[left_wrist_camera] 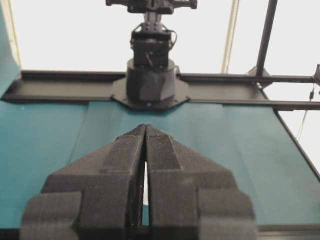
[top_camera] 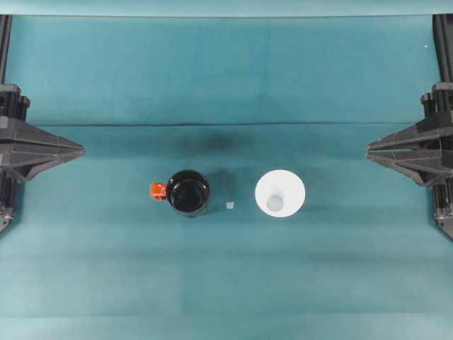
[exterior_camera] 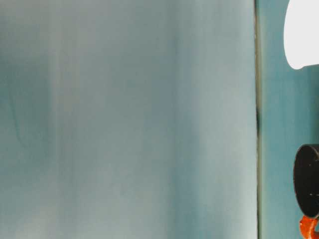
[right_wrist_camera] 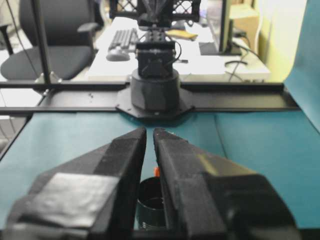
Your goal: Put the paper cup into the moved red handle cup holder.
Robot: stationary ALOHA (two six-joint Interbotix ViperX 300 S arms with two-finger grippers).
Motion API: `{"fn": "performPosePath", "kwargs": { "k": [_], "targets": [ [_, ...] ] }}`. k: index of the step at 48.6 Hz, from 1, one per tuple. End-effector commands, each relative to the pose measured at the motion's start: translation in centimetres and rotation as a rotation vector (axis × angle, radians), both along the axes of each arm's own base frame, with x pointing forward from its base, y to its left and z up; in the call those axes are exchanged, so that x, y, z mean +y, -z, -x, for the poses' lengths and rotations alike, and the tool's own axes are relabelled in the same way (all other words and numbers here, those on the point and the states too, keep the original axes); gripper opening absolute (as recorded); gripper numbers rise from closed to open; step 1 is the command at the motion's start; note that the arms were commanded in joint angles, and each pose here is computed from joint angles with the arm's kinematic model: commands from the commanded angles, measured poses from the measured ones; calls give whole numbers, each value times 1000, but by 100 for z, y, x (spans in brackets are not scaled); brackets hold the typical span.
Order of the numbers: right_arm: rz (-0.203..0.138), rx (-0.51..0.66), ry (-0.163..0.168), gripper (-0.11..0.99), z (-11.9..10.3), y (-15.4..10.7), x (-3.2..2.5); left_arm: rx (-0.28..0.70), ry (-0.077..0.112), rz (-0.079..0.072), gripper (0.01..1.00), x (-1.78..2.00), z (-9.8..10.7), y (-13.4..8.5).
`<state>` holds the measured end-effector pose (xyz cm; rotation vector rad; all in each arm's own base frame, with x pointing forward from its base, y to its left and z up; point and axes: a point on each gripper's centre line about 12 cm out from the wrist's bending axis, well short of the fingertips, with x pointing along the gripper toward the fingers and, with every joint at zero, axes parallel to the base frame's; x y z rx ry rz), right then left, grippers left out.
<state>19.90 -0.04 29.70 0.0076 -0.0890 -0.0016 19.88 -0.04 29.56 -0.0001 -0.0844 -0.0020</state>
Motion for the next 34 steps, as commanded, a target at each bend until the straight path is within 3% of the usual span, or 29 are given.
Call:
{"fn": "performPosePath", "kwargs": {
  "k": [1, 5, 9, 24, 34],
  "targets": [
    [-15, -6, 0, -1, -14, -25, -2, 12, 18, 8, 24, -32, -58, -95],
    [-61, 34, 6, -6, -24, -14, -12, 75, 23, 24, 31, -44, -103, -108],
    [-81, 98, 6, -77, -33, 7, -12, 152, 19, 24, 32, -40, -143, -119],
    [-101, 248, 1, -99, 27, 22, 2, 356, 8, 26, 32, -29, -300, -45],
    [-102, 303, 11, -99, 53, 67, -15, 612, 2, 20, 32, -29, -470, 187]
  ]
}}
